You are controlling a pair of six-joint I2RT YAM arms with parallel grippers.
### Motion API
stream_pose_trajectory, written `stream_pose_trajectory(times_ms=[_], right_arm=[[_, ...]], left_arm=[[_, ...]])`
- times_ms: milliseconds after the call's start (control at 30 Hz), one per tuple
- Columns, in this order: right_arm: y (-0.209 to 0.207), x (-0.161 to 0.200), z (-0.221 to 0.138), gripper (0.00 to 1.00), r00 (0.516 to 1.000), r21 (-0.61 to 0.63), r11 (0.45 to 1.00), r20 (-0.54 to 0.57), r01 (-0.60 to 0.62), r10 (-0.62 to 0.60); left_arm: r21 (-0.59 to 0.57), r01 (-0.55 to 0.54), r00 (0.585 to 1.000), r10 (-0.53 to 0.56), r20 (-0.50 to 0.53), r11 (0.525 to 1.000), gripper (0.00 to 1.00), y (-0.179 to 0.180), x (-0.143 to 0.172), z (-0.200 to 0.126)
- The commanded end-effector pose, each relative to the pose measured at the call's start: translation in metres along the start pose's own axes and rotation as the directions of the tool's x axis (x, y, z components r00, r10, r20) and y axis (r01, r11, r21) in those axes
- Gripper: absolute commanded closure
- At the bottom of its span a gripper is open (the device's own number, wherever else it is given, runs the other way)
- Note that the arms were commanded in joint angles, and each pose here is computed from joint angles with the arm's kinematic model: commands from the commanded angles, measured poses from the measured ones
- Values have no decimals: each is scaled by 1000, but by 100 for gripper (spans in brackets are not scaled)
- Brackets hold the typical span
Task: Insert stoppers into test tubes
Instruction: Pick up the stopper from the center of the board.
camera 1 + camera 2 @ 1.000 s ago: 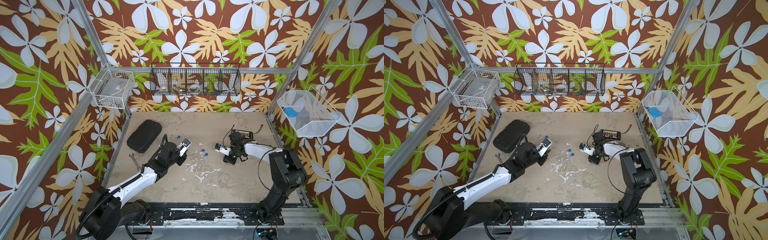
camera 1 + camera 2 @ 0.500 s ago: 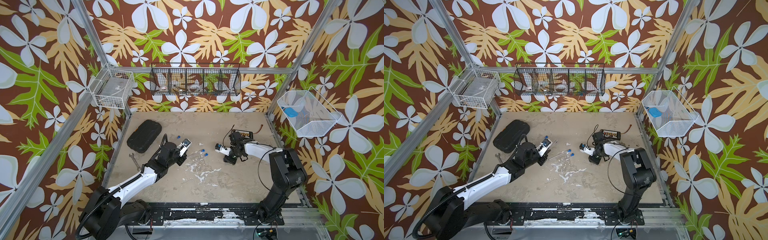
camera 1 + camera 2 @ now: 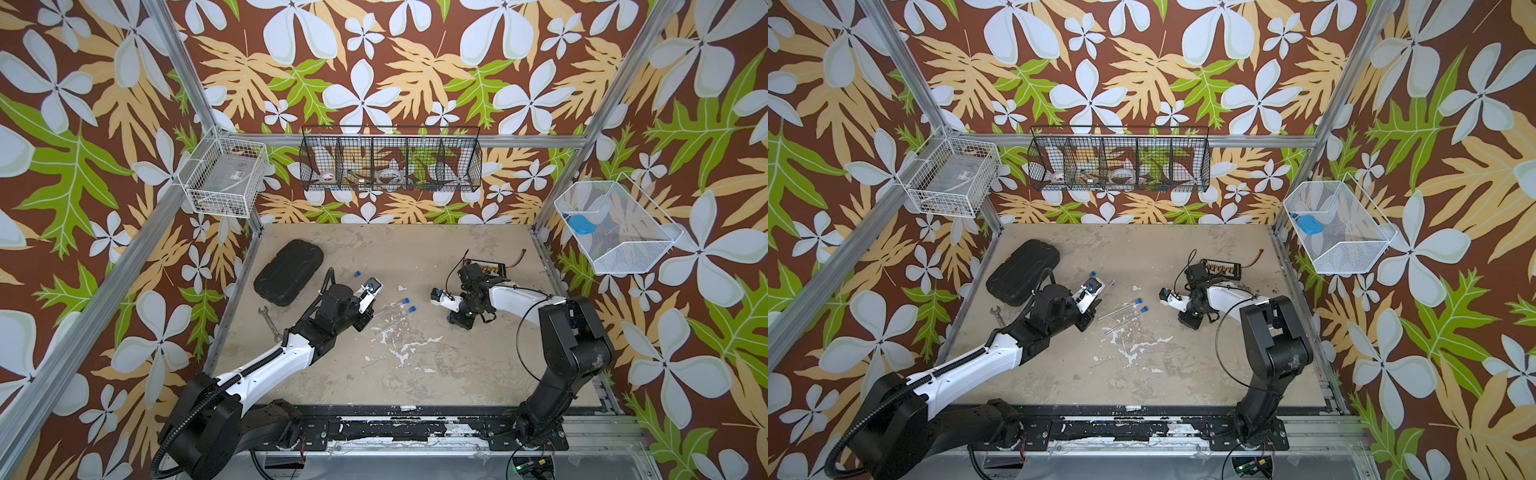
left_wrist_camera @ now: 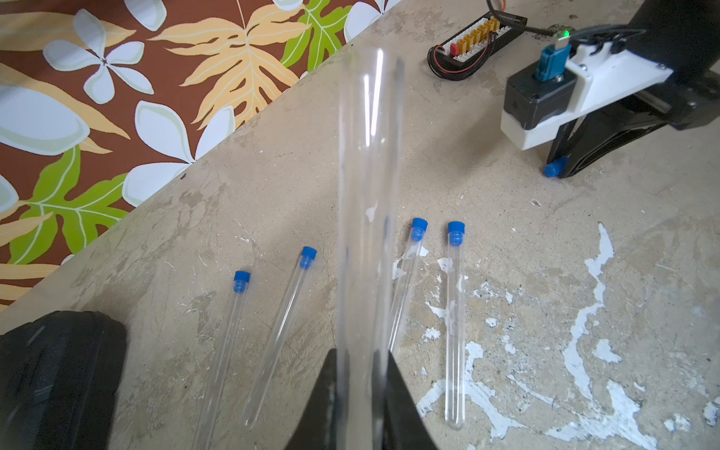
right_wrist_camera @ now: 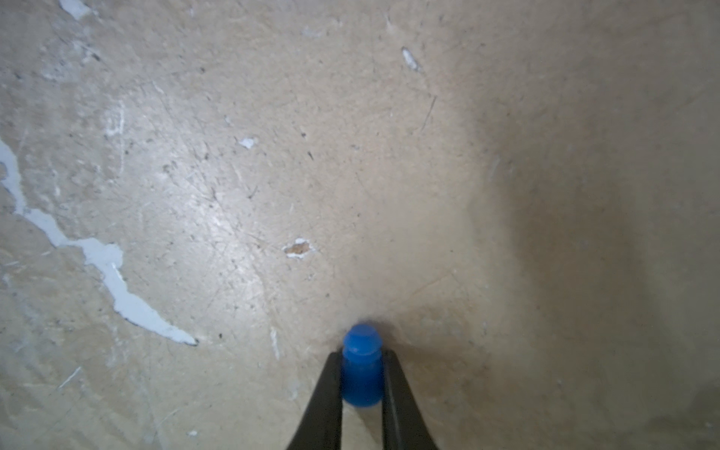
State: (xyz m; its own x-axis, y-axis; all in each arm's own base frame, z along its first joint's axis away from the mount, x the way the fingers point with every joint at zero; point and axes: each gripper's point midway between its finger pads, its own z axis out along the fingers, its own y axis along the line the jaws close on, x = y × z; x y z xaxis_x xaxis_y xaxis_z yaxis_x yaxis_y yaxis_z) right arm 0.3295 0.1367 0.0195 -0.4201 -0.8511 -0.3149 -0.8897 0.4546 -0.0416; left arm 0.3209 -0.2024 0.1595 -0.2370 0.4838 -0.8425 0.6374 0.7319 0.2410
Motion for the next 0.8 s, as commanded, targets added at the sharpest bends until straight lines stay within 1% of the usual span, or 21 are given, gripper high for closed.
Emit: stream_pose_trajectory(times_ms=[0, 100, 233, 333, 467, 600, 767], right_arm=[[5, 4, -3, 85, 1000, -13, 1000, -12, 18, -18], [6, 1, -6, 86, 1000, -19, 999, 1, 30, -30], [12, -12, -23, 87, 997, -33, 998, 65, 52, -50], [28, -25, -40, 88, 990, -53, 996, 123, 69, -62], [67, -38, -55, 87, 981, -103, 983, 135, 151, -137], [84, -51, -72, 87, 988, -127, 985, 116, 120, -105], [102, -63, -92, 87, 983, -137, 977, 111, 163, -149]], left_arm=[[-9, -2, 1000, 2, 28, 1000, 100, 3, -7, -1], [-11, -3, 1000, 4, 29, 1000, 100, 3, -8, -1], [-3, -22, 999, 22, 23, 1000, 100, 2, -7, -1], [27, -87, 996, 87, -3, 996, 100, -3, -1, 0], [63, -193, 980, 195, -28, 979, 100, -11, 7, 1], [105, -306, 947, 314, -67, 946, 100, -24, 17, 4], [150, -407, 906, 420, -63, 901, 100, -38, 21, 4]])
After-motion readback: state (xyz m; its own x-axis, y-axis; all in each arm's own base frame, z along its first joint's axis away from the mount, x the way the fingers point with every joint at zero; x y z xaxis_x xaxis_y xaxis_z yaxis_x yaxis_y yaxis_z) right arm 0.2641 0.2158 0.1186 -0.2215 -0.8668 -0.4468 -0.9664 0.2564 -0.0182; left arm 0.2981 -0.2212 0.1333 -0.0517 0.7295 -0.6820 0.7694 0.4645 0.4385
